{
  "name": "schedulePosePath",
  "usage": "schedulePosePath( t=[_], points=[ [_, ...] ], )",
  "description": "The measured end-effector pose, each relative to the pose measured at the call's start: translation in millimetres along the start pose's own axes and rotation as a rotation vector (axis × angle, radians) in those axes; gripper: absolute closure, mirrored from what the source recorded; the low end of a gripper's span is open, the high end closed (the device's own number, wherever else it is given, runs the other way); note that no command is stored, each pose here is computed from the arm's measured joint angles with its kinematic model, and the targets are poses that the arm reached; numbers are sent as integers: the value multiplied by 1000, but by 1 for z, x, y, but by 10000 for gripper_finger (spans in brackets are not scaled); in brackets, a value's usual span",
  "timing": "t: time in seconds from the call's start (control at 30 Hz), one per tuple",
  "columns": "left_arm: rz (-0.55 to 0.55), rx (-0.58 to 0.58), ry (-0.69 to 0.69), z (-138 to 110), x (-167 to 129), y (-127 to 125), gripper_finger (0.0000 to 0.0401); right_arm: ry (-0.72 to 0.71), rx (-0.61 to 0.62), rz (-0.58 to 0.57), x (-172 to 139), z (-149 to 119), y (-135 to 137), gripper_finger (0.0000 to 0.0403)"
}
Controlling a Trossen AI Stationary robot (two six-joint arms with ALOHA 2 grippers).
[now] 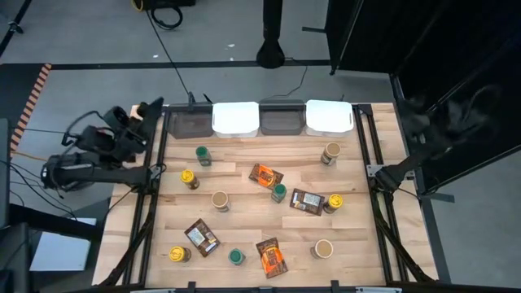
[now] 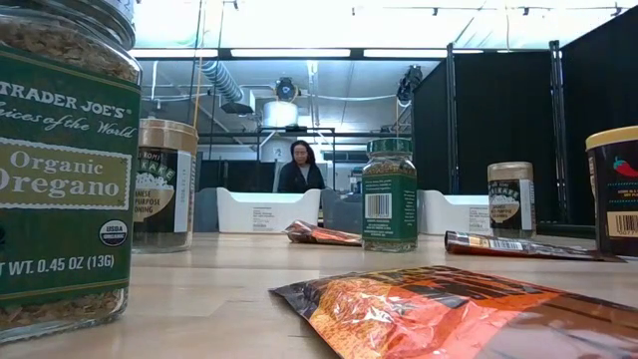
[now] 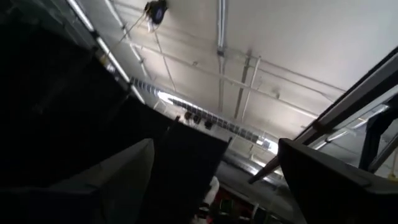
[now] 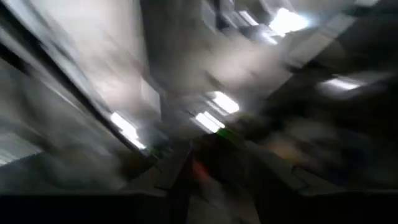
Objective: Sort spices by type
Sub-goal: Put the top right brown seasoning bottle into the right white bin
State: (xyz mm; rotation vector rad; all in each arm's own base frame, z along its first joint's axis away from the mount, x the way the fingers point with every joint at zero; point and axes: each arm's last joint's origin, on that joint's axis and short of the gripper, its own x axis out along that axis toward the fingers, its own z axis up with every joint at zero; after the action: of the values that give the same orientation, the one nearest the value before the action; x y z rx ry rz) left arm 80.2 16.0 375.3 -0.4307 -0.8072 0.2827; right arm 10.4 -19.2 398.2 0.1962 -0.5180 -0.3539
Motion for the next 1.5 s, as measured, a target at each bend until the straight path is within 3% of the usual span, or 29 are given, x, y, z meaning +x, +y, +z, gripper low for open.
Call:
schedulePosePath(
  t=[0.1,0.17,0.23,0.37,0.53,0.7,0.8,0.87,1.07,1.23,1.37,1.5],
  points=[
    [0,20,1,9,11,-8,52,297,-284,-296,14,21,2,253],
    [10,19,52,9,15,-10,52,395,-446,-482,20,25,5,253],
    [22,17,125,7,17,-10,52,428,-560,-542,26,28,11,251],
    [76,12,258,-3,15,-6,52,478,-641,-517,43,23,32,246],
    [122,4,351,-14,13,-1,52,630,-640,-473,52,-7,41,230],
    [116,-8,346,-18,18,-2,52,1118,-302,-517,48,-47,39,223],
    [28,-27,369,-21,22,-5,52,1450,-98,-345,50,-62,52,224],
    [-11,-30,405,-25,24,-6,52,1572,-63,-235,50,-67,58,224],
    [51,13,542,-35,35,-7,52,1530,-206,-313,53,-75,55,230],
    [63,20,564,-38,46,-10,52,1477,-300,-410,57,-83,51,232],
    [66,24,572,-40,48,-10,52,1616,-314,-362,57,-100,49,203],
    [75,36,594,-42,47,-9,52,1690,-354,-432,55,-120,40,150]
  ],
)
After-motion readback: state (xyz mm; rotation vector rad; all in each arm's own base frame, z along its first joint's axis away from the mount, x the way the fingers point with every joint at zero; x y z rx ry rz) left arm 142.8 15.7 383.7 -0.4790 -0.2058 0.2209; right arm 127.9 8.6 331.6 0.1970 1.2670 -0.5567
